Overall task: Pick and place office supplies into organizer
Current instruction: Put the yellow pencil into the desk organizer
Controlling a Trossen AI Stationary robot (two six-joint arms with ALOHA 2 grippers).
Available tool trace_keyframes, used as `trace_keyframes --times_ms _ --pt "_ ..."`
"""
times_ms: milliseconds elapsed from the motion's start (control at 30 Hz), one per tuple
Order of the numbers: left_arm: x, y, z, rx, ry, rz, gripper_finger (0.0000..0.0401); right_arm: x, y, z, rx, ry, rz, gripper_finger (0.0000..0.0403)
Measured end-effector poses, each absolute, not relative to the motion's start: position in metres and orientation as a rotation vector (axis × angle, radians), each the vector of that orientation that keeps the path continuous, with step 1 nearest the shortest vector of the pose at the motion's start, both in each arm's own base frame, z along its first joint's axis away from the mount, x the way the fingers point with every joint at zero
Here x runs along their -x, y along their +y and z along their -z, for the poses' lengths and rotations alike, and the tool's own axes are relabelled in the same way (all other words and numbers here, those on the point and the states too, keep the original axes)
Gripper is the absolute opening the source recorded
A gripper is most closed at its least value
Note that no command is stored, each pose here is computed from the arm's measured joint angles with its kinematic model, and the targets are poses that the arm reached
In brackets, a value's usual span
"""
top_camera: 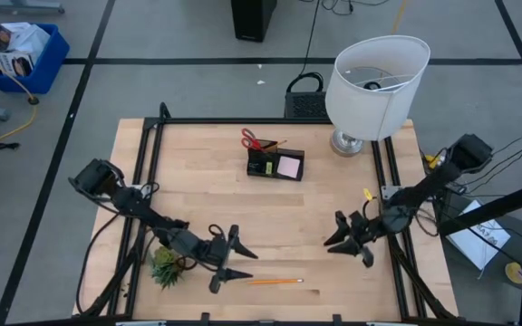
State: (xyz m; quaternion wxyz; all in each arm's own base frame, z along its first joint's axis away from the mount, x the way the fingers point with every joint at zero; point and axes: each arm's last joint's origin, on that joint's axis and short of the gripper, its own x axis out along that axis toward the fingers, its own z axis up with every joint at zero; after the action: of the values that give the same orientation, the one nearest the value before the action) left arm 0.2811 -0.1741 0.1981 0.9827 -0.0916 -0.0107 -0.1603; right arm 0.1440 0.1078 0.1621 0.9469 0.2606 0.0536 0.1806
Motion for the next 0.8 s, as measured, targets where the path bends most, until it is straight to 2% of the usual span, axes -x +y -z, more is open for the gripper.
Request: trace_keyframes --times_ms 333,533,800 --pt "-0.279 -0.178 -0.200 0.178 -0.036 0.325 0.0244 -0.180 0.164 -0.153 -0.416 0.199 -0.436 0.0100" --pt "-0.278 -0.179 -0.199 0.185 -0.025 0.327 0.0244 -0.191 0.196 -0.120 -0.352 0.376 -0.494 0.0100" --pt "-0.277 -0.180 -0.200 0.188 -0.041 0.334 0.0244 -0.216 0.214 -0.089 -0.254 0.393 -0.393 0.0100"
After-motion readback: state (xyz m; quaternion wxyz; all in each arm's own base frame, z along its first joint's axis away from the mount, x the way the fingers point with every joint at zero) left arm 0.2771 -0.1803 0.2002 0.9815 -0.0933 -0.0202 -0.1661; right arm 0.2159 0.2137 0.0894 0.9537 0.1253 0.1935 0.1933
